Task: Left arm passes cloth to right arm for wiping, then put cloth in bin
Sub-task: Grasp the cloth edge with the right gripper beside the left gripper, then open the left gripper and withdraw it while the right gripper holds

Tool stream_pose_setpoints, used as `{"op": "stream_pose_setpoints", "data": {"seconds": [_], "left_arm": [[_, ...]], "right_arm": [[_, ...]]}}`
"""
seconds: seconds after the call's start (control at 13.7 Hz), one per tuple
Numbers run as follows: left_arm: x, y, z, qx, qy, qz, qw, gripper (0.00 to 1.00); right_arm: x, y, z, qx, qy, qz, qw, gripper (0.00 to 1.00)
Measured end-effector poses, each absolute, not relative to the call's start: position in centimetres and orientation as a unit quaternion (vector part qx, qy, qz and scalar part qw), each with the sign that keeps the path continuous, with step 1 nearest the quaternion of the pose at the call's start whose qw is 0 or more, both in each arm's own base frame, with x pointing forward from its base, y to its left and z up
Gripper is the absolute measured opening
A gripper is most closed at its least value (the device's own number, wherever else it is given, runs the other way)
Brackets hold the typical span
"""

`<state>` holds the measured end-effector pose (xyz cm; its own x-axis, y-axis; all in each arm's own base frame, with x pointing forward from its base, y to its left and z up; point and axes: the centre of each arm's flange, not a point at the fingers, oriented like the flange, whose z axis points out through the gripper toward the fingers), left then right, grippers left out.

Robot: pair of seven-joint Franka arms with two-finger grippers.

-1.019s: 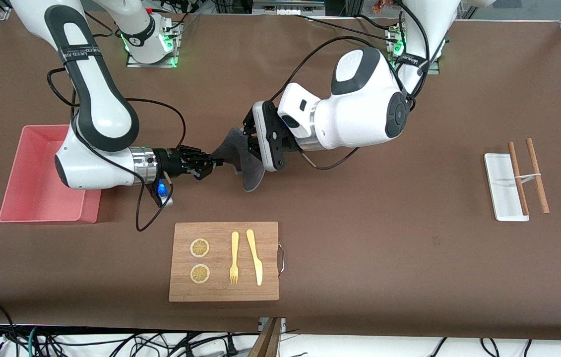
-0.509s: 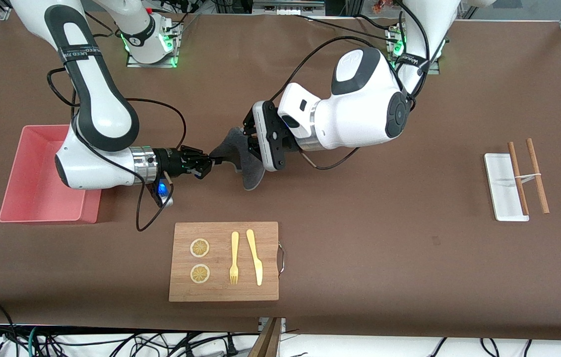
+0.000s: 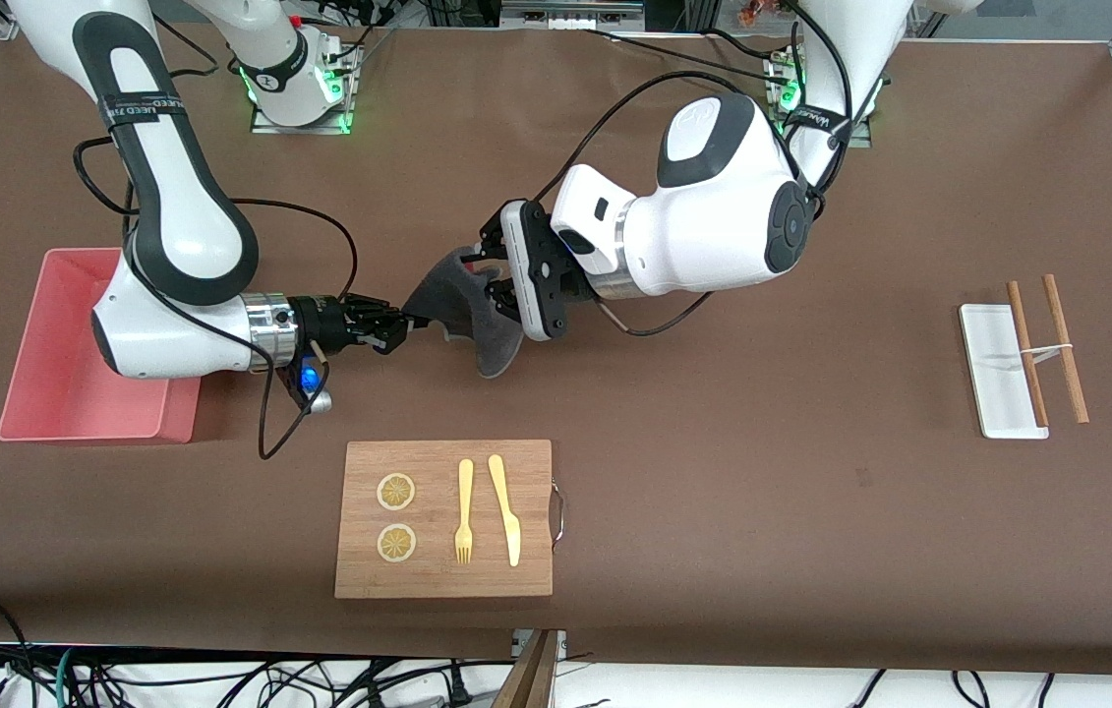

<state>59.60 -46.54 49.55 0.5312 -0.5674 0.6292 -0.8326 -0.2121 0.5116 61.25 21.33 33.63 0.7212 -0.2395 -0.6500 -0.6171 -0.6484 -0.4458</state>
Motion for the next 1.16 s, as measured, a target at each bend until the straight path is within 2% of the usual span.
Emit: {"op": "stream_pose_setpoints", "data": {"seconds": [0.15,0.36,0.66,0.87,1.16], "left_arm": [[59.6,-46.5,49.6,0.764,-0.458,0.155,0.428,0.63],[59.7,-46.4,49.6,0.764,-0.456,0.155,0.429,0.97],[59.7,-46.2,50.1,0.766,-0.453,0.157,0.429,1.0],[60.9,-43.7,52.1,0.772,-0.445,0.177,0.418,1.0],[63.2,-36.6,52.9,0.796,-0.467,0.146,0.356,1.0]], "right_arm": [[61.2,21.0,33.8,-0.876,0.237,0.271,0.319,0.02],[61.1,20.6,34.0,-0.894,0.22,0.261,0.29,0.02],[60.8,19.9,33.5,-0.917,0.193,0.256,0.236,0.02],[60.0,18.9,30.2,-0.932,0.176,0.265,0.174,0.02],[59.9,16.0,26.6,-0.953,0.129,0.258,0.09,0.02]]}}
